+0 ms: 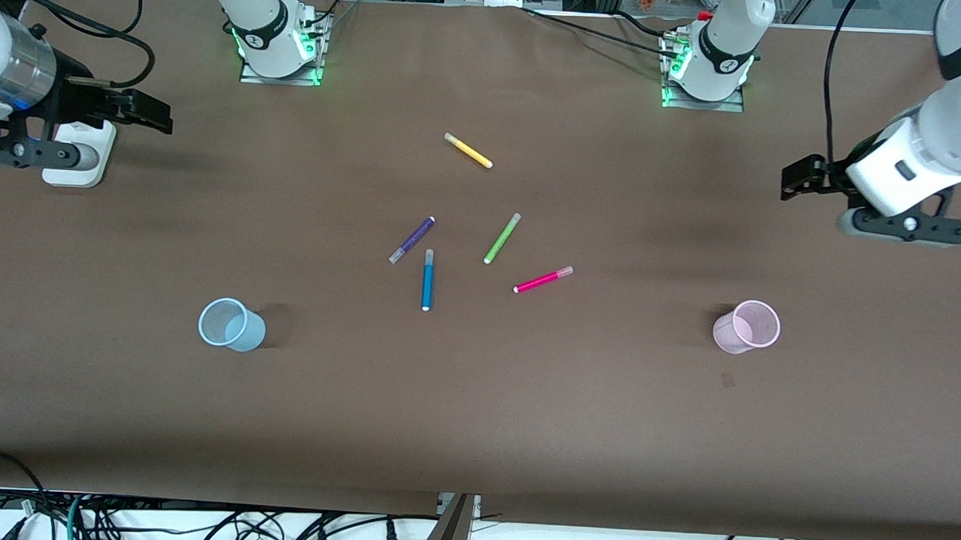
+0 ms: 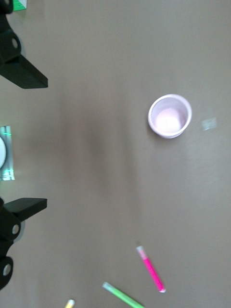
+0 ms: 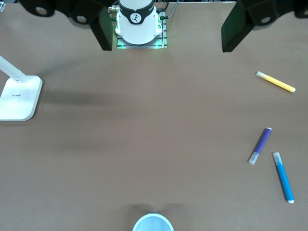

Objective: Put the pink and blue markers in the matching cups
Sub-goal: 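Reach the right gripper to the blue marker while the left gripper reaches the pink marker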

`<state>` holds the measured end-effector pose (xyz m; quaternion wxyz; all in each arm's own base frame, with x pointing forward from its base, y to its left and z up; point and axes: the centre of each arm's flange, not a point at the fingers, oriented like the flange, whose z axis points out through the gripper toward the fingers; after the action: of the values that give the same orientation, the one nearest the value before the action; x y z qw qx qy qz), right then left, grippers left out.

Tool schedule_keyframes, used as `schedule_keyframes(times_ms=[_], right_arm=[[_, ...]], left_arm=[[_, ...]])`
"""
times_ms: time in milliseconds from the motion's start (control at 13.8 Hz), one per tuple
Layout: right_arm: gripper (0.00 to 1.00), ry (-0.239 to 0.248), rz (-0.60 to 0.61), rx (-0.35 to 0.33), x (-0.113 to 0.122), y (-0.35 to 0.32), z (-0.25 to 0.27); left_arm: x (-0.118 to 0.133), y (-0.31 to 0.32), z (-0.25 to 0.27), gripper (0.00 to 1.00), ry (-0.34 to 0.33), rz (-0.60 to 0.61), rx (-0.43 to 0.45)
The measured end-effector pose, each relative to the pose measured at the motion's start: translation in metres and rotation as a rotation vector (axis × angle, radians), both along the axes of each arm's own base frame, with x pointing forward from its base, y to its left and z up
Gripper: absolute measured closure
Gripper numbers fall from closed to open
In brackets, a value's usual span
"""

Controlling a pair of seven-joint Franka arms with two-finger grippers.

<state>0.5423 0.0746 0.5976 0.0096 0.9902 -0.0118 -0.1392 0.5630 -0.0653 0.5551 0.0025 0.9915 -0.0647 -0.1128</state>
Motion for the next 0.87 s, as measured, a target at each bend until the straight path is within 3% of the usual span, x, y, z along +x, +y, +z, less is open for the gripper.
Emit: schedule_keyframes(times_ms=[363,872], right_arm=[[0.0,-0.023,-0.026,-0.037,0.018,0.096,-0.05],[0.0,-0.039,-0.068,-0.065,0.046,0.193,-0.17]], left_arm=[[0.01,-0.039,-0.047,0.0,0.085,-0.221,-0.055],[0.042,-0.129,-0.166,0.0,0.037,-0.648,-0.201]])
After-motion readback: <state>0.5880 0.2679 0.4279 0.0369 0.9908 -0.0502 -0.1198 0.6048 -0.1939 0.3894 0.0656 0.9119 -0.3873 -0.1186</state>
